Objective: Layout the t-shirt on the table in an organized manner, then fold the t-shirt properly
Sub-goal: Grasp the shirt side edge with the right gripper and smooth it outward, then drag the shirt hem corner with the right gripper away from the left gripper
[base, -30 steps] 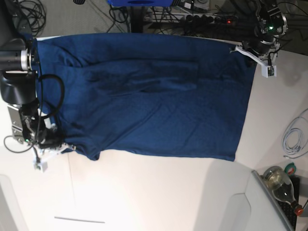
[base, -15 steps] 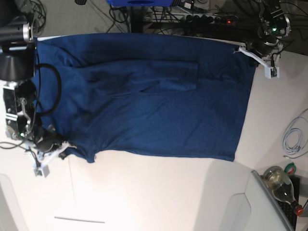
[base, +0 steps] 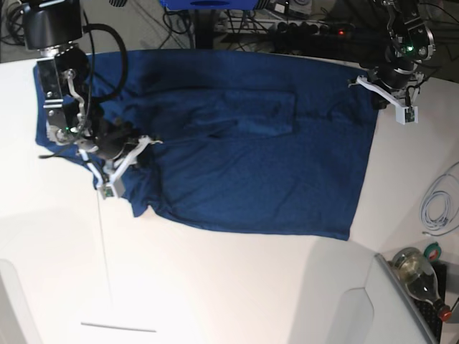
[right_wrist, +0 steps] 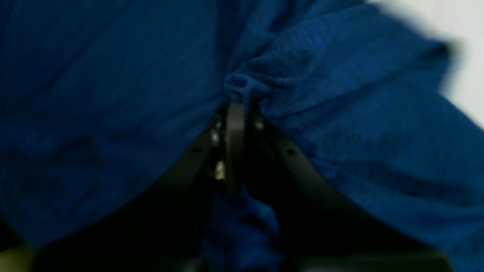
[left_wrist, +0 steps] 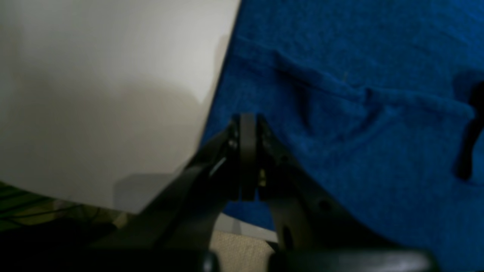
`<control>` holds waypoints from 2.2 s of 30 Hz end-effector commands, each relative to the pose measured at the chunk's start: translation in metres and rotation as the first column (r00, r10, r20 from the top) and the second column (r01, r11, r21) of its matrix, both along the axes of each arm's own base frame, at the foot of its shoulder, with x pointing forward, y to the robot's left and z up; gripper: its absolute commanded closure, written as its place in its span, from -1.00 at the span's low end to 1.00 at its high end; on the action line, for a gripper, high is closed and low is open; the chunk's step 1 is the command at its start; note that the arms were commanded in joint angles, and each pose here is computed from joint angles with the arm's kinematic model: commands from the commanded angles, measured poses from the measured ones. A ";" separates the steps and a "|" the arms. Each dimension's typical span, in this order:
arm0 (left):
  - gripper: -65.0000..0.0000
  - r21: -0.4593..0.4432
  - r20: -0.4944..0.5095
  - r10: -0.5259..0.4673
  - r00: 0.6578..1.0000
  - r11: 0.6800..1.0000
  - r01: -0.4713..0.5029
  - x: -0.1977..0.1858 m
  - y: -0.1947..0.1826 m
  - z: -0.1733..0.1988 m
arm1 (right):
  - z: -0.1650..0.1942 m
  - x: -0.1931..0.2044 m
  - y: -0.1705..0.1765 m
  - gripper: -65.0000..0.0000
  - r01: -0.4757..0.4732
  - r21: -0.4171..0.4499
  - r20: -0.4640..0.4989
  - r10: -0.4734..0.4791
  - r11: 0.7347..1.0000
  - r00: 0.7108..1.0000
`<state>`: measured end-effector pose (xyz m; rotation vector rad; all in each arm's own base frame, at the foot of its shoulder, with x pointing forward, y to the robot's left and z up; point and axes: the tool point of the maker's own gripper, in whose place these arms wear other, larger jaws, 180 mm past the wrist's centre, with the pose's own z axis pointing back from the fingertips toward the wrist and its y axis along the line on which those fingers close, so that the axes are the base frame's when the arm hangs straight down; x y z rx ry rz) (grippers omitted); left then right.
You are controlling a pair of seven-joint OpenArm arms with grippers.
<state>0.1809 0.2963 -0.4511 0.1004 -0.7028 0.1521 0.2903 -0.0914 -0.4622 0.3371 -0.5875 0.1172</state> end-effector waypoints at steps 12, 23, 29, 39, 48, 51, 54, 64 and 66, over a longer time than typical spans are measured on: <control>1.00 0.003 0.056 0.006 0.998 1.000 -0.006 0.021 0.005 0.008 | 0.041 0.078 -0.095 0.00 0.342 0.016 0.068 -0.342 0.940 0.937; 1.00 -0.016 0.005 0.024 1.000 1.000 -0.024 0.010 0.007 -0.010 | -0.007 0.087 -0.102 0.06 0.411 0.022 -0.082 -0.408 0.911 0.909; 1.00 -0.030 -0.032 0.035 0.999 0.999 -0.036 0.001 0.008 -0.022 | 0.008 0.096 -0.105 0.98 0.411 0.036 -0.032 -0.410 0.911 0.911; 1.00 -0.042 -0.056 0.043 0.997 0.998 -0.046 -0.006 0.008 -0.031 | 0.065 0.125 -0.105 1.00 0.378 0.061 0.138 -0.383 0.924 0.914; 1.00 -0.035 -0.057 0.041 0.998 0.998 -0.044 -0.006 0.011 -0.030 | 0.116 0.143 -0.125 1.00 0.368 0.041 0.287 -0.364 0.929 0.886; 1.00 -0.035 -0.057 0.041 0.998 0.998 -0.044 -0.006 0.011 -0.030 | 0.133 0.152 -0.130 1.00 0.367 0.041 0.326 -0.359 0.929 0.874; 1.00 -0.033 -0.056 0.041 0.998 0.999 -0.042 -0.005 0.012 -0.029 | 0.150 0.161 -0.140 1.00 0.372 0.032 0.363 -0.358 0.928 0.860; 1.00 -0.027 -0.053 0.039 0.998 0.999 -0.041 -0.005 0.014 -0.027 | 0.208 0.194 -0.156 1.00 0.381 0.049 0.478 -0.357 0.923 0.802; 1.00 -0.022 -0.047 0.066 0.997 0.997 -0.068 -0.008 0.023 -0.024 | 0.220 0.199 -0.159 1.00 0.388 0.065 0.524 -0.362 0.919 0.771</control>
